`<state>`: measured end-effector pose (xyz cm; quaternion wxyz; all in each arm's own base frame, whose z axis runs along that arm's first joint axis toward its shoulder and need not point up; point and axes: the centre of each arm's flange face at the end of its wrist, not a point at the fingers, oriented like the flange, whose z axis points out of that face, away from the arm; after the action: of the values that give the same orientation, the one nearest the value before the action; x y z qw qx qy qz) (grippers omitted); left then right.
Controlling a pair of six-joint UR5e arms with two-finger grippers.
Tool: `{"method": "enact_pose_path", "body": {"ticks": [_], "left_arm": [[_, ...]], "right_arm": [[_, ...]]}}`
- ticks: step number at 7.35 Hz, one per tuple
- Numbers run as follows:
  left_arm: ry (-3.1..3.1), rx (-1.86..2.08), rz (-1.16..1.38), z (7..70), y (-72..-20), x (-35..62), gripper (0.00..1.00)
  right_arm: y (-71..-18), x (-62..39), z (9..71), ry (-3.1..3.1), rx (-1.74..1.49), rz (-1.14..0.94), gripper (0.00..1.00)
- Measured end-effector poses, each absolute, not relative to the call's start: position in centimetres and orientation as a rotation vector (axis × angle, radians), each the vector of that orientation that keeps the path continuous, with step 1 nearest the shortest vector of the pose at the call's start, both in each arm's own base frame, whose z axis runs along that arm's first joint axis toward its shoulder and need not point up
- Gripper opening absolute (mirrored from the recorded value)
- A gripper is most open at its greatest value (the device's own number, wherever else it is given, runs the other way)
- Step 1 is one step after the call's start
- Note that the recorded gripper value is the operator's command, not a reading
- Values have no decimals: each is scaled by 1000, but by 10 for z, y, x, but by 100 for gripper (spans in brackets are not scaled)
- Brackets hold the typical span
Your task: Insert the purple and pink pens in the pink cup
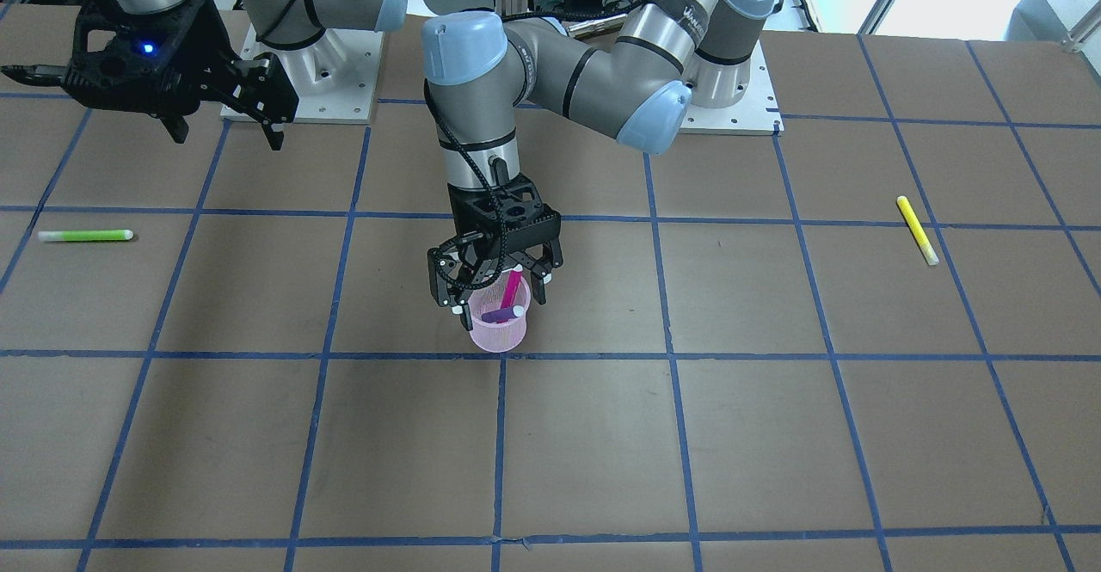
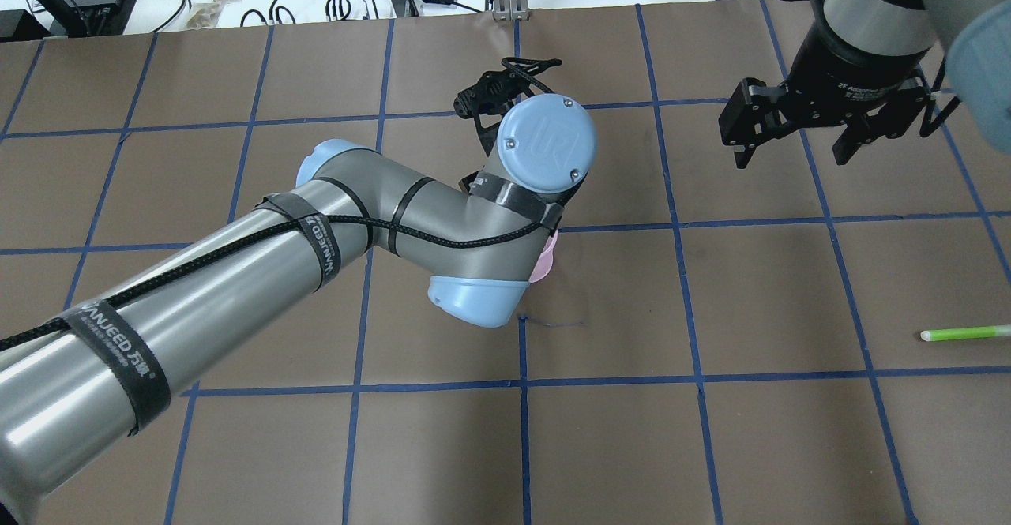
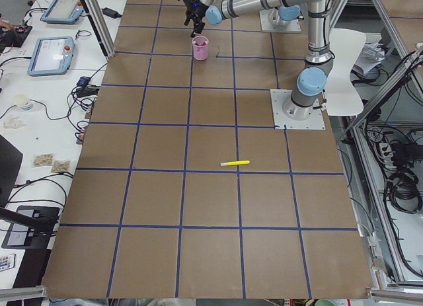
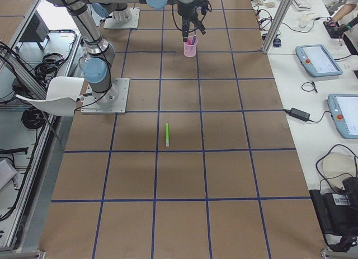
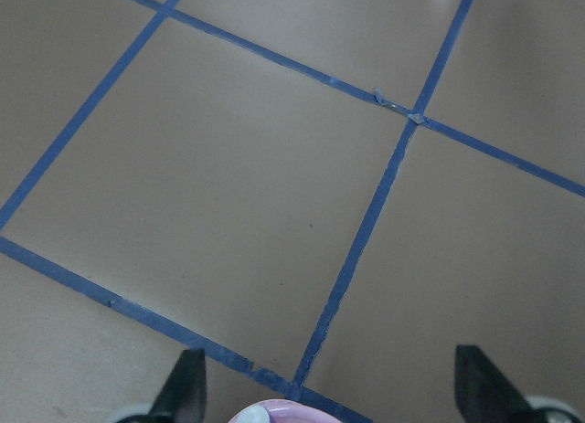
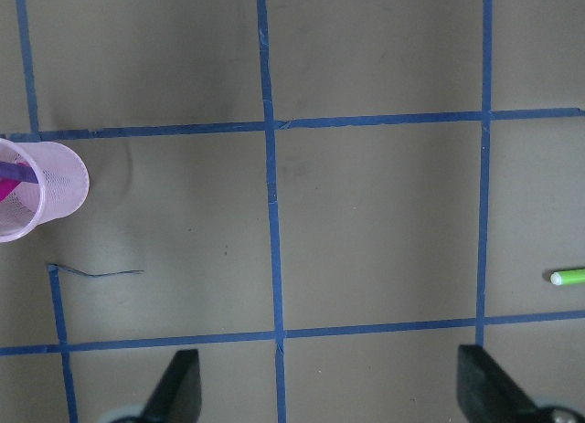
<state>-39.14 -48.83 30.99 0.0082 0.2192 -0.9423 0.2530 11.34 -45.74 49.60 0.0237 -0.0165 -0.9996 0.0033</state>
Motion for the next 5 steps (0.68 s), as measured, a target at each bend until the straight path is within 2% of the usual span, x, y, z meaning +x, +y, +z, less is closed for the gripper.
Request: {"method": "enact_pose_path", "body": {"ticks": [5], "left_arm": [[-3036, 242, 375, 368, -546, -281, 100]], "right_arm": [[-454, 113, 498, -3093, -47, 7, 100]]}}
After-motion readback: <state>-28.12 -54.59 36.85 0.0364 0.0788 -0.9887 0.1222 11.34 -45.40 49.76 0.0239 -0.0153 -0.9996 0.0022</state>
